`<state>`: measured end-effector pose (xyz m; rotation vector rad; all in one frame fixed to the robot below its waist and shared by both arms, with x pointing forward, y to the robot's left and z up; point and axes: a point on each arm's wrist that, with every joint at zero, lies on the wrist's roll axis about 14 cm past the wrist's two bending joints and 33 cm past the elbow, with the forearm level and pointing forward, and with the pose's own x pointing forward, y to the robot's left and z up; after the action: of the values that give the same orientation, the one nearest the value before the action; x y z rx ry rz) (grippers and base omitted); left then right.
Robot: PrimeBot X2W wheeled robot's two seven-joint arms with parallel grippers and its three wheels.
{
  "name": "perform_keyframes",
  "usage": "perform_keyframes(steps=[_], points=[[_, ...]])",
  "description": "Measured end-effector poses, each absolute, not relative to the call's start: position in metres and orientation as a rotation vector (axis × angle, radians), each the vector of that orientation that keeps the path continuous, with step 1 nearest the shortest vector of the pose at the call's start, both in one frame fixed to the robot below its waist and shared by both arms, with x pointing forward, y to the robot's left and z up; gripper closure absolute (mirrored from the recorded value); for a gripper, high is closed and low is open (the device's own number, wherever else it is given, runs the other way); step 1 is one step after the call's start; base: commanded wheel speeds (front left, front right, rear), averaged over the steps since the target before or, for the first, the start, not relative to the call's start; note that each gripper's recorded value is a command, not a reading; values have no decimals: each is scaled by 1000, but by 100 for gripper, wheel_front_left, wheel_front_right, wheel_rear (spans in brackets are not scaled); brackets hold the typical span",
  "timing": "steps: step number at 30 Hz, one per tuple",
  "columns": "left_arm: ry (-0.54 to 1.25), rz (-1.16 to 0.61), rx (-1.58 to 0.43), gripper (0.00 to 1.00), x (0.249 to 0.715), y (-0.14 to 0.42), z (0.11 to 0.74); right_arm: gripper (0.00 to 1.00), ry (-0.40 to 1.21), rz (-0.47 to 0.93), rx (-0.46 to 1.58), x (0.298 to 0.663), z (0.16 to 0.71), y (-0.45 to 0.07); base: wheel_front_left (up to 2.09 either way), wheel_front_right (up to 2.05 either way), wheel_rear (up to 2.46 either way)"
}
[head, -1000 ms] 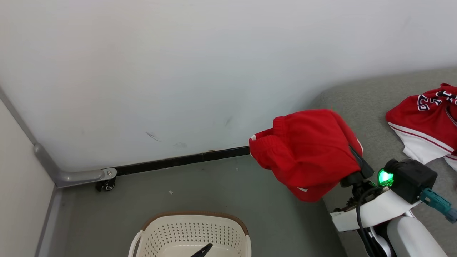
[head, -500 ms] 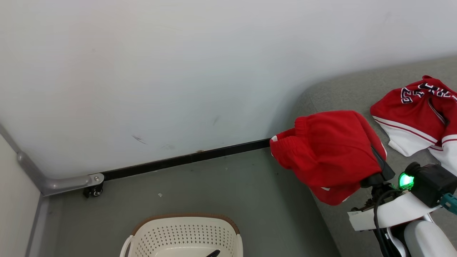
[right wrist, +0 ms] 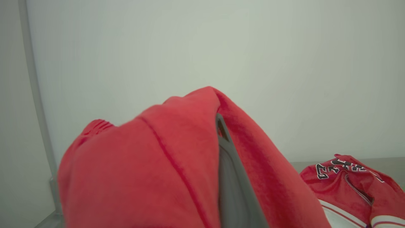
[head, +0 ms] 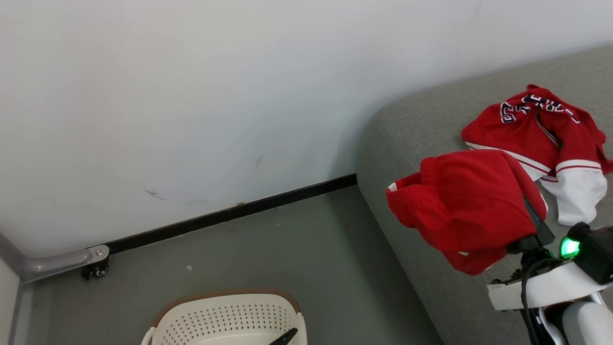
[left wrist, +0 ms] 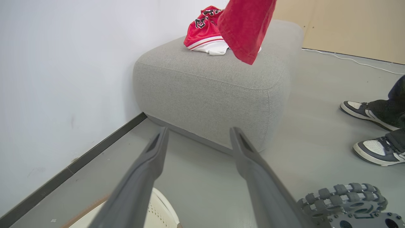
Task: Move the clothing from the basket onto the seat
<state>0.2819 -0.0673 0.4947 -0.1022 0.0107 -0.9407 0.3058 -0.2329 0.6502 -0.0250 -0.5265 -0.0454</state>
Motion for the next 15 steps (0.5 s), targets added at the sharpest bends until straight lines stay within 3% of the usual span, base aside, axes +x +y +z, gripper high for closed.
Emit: perform_keyframes(steps=[15], points=[[16,-1013,-116,0,287,-89,496,100,-502,-187,-67,280,643,-272,0,0,0]])
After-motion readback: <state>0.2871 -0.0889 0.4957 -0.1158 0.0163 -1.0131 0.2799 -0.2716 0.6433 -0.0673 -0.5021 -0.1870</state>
